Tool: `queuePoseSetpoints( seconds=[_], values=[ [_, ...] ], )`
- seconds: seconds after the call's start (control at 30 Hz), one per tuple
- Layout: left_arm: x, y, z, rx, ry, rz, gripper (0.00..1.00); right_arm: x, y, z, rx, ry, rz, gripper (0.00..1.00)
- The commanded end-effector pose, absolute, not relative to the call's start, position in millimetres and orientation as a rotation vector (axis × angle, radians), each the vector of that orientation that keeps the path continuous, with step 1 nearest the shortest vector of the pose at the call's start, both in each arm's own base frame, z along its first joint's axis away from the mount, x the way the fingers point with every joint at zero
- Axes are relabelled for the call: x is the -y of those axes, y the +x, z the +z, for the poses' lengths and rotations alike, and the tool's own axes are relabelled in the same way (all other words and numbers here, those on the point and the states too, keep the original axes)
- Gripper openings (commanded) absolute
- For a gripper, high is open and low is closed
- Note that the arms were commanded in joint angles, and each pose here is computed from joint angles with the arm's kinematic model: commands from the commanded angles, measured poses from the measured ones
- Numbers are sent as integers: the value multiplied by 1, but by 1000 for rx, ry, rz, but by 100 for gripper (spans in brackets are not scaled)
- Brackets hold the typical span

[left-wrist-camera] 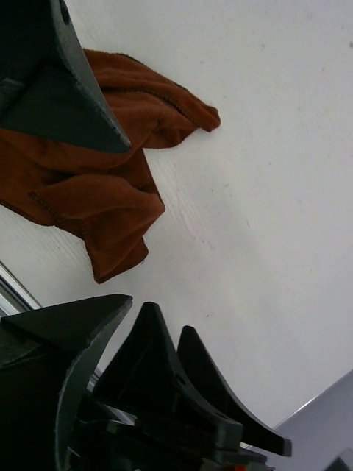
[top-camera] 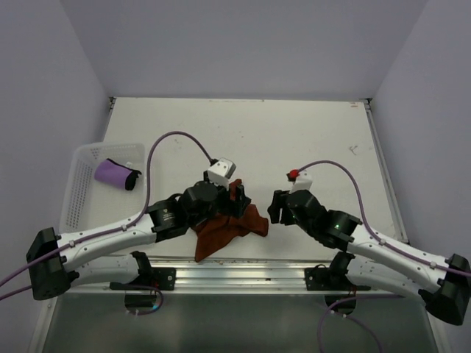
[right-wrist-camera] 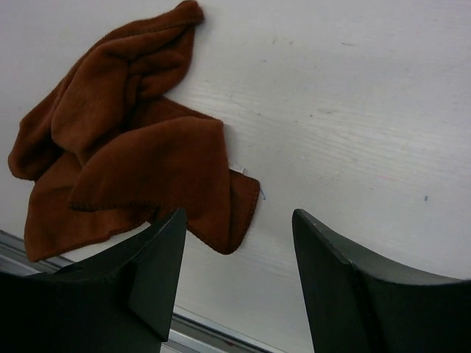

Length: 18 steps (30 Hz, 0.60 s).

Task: Roll the towels
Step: Move the towel to the center of the board

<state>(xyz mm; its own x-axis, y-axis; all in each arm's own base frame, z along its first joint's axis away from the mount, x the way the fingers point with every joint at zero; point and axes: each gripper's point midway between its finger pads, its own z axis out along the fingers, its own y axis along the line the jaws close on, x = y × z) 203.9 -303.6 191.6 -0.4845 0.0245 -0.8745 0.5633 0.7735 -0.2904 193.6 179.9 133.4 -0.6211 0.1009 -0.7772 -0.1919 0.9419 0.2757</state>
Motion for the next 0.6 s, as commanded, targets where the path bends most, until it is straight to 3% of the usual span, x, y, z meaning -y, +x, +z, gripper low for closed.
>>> queuePoseSetpoints(
  seconds=[0.0,0.13,0.4,0.57],
  values=[
    [265,213,182,-2074,260,-520,81,-231,194,136,-2229,-277,568,63],
    [195,219,158,-2154,-93,-213,83,-259,192,126,-2235,-426,630,61],
    [148,209,122,-2228,-301,-269,82,-301,193,132,-2157,-632,551,64],
    [138,207,133,-2182,-359,-301,82,-318,183,116,-2160,-733,466,65]
  ],
)
